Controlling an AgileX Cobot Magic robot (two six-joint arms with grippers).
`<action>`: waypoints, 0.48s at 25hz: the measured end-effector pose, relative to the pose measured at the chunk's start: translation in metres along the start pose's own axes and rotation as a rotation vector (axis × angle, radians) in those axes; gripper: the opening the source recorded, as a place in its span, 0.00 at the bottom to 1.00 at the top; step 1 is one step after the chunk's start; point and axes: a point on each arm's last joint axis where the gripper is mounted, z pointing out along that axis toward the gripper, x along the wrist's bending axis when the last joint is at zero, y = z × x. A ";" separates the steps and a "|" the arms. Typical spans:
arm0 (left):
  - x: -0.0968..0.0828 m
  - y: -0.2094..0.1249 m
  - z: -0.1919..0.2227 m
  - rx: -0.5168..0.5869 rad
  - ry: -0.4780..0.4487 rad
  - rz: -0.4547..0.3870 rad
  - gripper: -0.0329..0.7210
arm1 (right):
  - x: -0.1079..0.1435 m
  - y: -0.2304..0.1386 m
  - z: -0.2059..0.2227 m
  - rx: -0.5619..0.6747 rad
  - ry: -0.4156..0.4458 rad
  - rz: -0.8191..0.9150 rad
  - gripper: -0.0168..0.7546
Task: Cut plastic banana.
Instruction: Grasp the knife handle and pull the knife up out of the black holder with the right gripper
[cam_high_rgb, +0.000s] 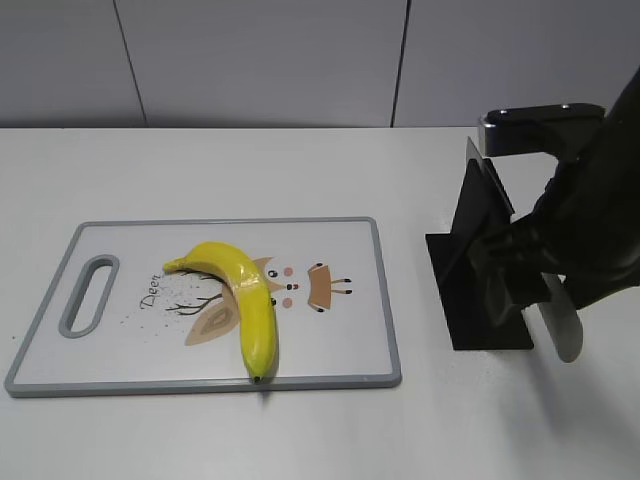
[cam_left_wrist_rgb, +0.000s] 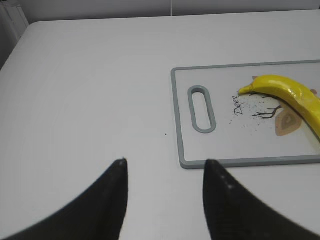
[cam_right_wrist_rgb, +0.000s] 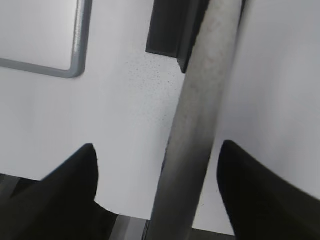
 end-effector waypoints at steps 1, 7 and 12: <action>0.000 0.000 0.000 0.000 0.000 0.000 0.67 | 0.000 0.001 0.005 0.014 -0.011 0.006 0.78; 0.000 0.000 0.000 0.000 0.000 0.000 0.67 | -0.002 0.005 0.023 0.063 -0.061 0.039 0.63; 0.000 0.000 0.000 0.000 0.000 0.000 0.67 | -0.003 0.006 0.024 0.058 -0.071 0.043 0.32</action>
